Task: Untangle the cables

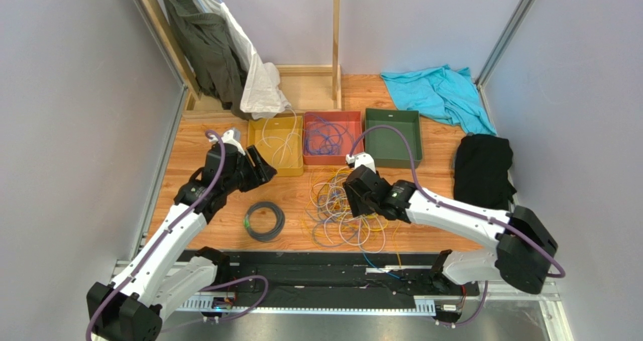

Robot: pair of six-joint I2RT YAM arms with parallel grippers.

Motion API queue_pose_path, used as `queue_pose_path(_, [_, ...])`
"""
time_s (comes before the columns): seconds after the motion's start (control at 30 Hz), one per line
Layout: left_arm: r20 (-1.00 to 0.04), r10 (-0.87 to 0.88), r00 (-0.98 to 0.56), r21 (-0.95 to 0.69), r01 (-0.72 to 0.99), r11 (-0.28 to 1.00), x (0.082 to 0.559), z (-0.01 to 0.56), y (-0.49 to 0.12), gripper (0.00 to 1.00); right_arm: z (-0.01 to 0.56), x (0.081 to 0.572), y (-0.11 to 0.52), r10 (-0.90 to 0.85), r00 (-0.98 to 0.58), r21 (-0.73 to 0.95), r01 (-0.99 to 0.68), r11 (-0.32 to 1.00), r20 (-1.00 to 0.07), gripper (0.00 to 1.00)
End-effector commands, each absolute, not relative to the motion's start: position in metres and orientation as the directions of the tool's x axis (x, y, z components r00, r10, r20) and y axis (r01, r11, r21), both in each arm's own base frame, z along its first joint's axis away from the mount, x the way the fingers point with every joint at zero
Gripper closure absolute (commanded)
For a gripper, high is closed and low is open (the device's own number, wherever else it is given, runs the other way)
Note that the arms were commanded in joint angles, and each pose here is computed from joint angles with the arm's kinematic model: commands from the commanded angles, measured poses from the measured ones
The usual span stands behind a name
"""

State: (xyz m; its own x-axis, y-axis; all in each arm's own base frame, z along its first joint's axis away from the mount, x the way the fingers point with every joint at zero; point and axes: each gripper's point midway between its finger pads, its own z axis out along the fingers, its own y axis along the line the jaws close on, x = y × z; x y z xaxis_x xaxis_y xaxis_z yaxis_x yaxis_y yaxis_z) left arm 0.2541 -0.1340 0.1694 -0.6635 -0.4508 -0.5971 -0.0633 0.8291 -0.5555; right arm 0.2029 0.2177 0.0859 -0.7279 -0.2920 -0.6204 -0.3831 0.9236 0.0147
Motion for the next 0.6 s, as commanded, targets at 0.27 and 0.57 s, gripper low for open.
queue_pose_path(0.27, [-0.599,-0.399,-0.694,-0.546,-0.010,0.838,0.244,0.163,-0.143,0.37,0.060,0.267,0.231,-0.217,-0.795,0.019,-0.276,0.961,-0.567,0.68])
queue_pose_path(0.57, [-0.638,-0.369,-0.676,-0.539,0.050,0.841,0.247,0.183,-0.146,0.39,0.169,0.264,0.232,-0.104,-0.688,0.134,-0.283,0.950,-0.718,1.00])
